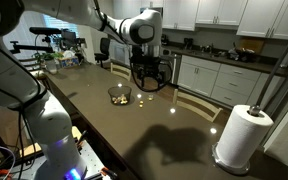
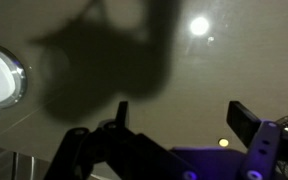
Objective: Move the black basket to the right of the table
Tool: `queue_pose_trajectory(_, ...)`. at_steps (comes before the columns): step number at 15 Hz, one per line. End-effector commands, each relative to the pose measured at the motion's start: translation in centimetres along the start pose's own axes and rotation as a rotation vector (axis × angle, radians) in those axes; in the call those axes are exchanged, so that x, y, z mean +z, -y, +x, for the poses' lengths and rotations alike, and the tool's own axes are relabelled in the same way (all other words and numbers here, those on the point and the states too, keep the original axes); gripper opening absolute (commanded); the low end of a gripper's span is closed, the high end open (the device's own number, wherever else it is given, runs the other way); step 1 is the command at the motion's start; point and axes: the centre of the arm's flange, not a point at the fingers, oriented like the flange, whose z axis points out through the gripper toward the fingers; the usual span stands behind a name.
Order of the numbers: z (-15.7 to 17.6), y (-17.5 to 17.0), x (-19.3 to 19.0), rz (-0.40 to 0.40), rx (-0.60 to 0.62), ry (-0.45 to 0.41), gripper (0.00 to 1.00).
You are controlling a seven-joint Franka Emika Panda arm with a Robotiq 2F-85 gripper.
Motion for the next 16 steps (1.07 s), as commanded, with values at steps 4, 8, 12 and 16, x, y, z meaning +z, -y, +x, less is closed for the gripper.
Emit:
queue_pose_trajectory(4, 8.6, 5.4, 1.8, 0.105, -0.162, -0.061, 1.0)
queue_pose_trajectory(8, 12.7, 9.0, 3.4, 0.17, -0.269, -0.048, 1.0)
queue_pose_trajectory(12, 16.1, 11.7, 6.2, 0.172, -0.355, -0.035, 1.0)
queue_pose_trajectory(16, 15.8, 13.2, 7.7, 0.165, -0.351, -0.008, 1.0)
